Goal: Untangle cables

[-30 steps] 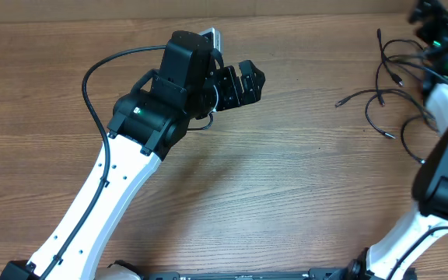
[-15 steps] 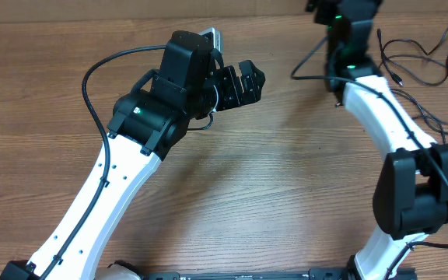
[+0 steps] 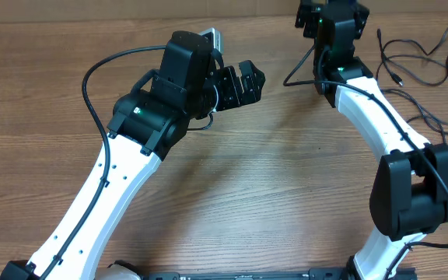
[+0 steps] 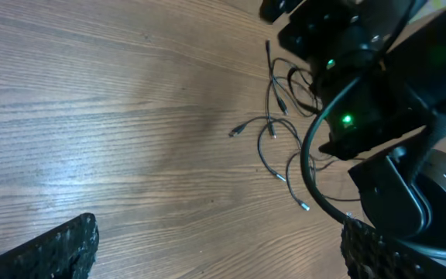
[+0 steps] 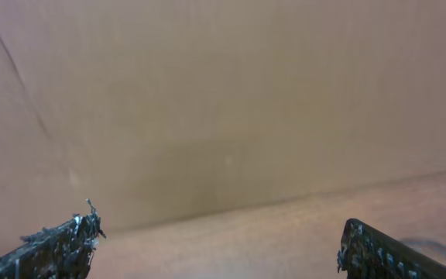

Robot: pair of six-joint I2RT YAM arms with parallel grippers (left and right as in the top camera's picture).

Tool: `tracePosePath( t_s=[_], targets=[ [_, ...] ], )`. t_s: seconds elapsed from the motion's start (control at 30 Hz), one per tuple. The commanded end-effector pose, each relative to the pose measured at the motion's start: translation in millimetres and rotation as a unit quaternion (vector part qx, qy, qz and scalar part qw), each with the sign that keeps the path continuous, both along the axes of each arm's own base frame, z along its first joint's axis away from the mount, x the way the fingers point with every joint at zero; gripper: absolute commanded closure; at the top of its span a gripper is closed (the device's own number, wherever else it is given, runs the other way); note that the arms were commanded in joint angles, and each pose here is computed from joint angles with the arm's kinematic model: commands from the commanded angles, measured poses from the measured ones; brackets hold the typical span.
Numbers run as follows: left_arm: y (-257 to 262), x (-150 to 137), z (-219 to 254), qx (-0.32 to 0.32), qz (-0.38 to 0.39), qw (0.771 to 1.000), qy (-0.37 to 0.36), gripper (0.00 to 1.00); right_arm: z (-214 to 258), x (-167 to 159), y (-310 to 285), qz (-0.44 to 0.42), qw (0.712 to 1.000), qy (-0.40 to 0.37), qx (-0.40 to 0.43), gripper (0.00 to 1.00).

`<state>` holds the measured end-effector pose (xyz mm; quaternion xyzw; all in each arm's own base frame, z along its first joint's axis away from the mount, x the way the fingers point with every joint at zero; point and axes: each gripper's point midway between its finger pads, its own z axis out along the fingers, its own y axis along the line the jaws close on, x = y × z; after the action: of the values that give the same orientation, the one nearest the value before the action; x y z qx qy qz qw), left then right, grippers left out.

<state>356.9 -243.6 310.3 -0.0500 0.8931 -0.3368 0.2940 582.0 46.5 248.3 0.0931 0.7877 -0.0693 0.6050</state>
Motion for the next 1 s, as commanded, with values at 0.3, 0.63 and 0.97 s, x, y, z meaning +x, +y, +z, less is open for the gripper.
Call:
tracePosePath(
  t_s=[0.3,0.63,0.97],
  targets=[
    [2,4,-3,0.008,0.001,1.000,-0.003,0.00,-20,-17,-2,0.007,0.997,0.074,-0.012,0.00],
    [2,4,-3,0.008,0.001,1.000,-0.003,0.00,-25,-19,-3,0.006,0.996,0.085,-0.014,0.00],
    [-1,32,35,-0.074,0.059,0.994,-0.047,0.00,-25,-19,-3,0.006,0.996,0.085,-0.014,0.00]
  ],
)
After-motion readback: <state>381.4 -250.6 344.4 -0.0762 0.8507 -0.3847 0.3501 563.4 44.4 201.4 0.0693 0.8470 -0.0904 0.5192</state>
